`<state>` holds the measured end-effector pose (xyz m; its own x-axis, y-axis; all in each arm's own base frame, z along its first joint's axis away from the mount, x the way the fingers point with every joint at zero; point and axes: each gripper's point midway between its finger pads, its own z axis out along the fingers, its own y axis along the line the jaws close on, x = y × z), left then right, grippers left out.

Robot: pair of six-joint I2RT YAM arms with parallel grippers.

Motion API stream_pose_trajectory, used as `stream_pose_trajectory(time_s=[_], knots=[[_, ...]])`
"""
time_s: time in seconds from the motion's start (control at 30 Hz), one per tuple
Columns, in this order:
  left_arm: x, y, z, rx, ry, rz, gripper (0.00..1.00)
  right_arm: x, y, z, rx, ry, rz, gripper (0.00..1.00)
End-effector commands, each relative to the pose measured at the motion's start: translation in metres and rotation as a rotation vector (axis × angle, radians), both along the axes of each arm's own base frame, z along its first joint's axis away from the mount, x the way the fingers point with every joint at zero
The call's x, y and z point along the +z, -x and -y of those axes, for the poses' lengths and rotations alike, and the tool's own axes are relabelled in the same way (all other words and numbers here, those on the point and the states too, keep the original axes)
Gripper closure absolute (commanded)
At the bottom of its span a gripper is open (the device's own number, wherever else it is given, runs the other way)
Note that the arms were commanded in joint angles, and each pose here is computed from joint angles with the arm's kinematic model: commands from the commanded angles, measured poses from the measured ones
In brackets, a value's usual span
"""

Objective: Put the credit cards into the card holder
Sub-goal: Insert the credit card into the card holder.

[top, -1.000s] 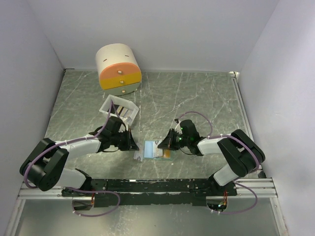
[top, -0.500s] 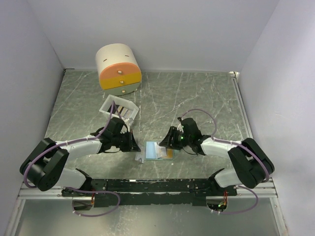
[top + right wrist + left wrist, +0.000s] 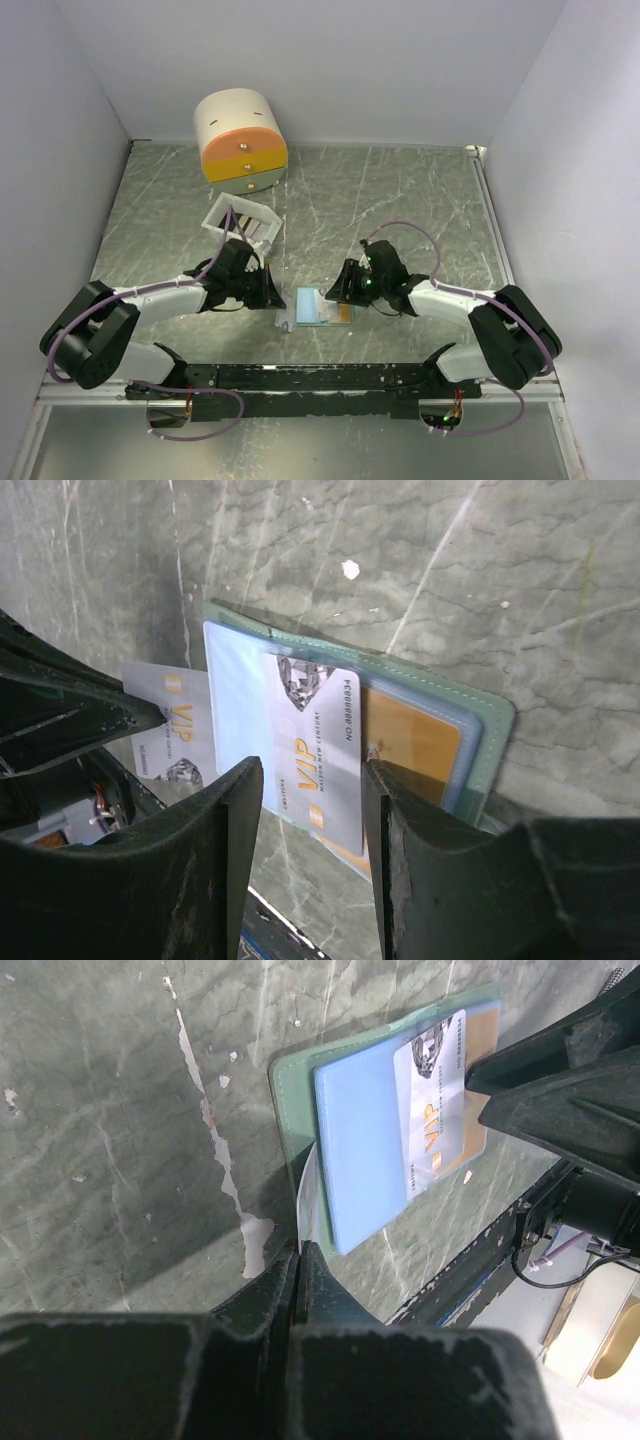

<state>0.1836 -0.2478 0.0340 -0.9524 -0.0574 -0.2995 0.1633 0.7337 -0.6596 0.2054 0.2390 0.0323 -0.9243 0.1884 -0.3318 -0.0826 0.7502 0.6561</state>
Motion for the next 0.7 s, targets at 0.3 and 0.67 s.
stream_pose_trajectory(time_s=[0.3, 0.67], knots=[[-0.009, 0.014, -0.003, -0.016, -0.034, -0.028, 0.93, 0.0, 0.012, -0.028, 0.052, -0.041, -0.006, 0.55], [-0.007, 0.013, -0.001, -0.024, -0.029, -0.018, 0.93, 0.003, 0.012, -0.042, 0.098, -0.073, 0.041, 0.56]])
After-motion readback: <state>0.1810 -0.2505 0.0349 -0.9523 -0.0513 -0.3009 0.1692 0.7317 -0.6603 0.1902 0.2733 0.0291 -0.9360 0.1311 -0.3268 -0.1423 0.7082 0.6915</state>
